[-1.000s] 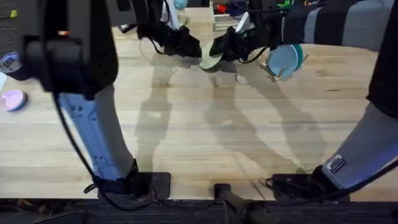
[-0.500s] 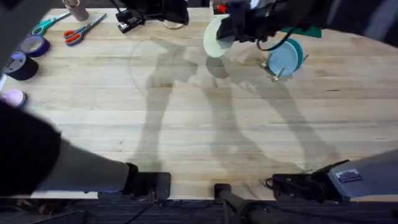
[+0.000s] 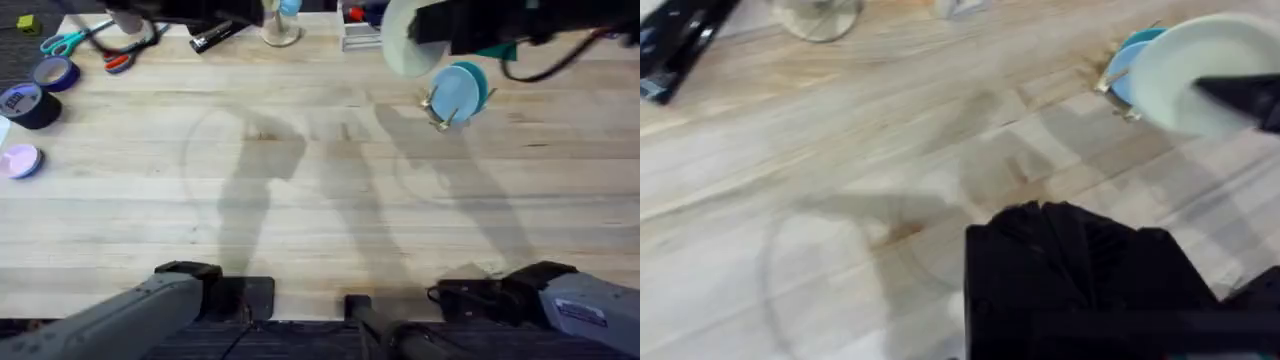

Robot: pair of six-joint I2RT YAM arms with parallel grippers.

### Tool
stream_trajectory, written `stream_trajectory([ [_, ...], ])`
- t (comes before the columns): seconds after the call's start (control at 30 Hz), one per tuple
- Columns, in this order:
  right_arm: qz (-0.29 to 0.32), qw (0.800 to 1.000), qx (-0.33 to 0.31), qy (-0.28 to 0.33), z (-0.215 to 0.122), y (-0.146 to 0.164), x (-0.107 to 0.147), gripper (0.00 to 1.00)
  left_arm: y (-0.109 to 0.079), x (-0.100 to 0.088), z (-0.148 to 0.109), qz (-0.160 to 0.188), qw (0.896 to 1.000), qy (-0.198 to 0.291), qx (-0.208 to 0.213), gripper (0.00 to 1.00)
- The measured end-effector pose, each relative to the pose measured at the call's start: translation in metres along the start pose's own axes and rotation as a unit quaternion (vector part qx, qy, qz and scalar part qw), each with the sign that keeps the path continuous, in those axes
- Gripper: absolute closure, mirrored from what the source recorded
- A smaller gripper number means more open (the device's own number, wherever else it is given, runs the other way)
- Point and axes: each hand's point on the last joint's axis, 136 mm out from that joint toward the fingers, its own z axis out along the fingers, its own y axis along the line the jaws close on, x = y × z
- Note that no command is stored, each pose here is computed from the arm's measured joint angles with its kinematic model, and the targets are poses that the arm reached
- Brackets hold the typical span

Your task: Pick up the plates from the table one by one and place each into a slot on the dish rack.

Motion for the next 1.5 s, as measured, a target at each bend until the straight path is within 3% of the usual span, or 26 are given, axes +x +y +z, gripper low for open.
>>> stream_trajectory([
  [0.3,-0.087,0.992,0.084,-0.038,-0.068,-0.016,0.001,0.963,-0.002,0.025,-0.054,0.008,0.998,-0.019,-0.066,0.961],
  [0.47,-0.126,0.986,0.102,-0.042,-0.095,-0.017,0.010,0.964,-0.005,0.030,-0.073,0.015,0.996,-0.039,-0.082,0.961],
  [0.83,-0.089,0.980,0.167,0.061,-0.126,-0.065,0.069,0.965,-0.006,0.046,-0.089,0.013,0.994,-0.035,-0.099,0.962],
  [1.17,-0.120,0.969,0.210,0.046,-0.149,-0.091,0.044,0.966,-0.001,0.054,-0.089,0.010,0.993,-0.019,-0.115,0.959],
  [1.5,-0.172,0.961,0.193,0.100,-0.125,-0.106,0.031,0.966,0.000,0.058,-0.090,0.008,0.993,-0.011,-0.120,0.960],
])
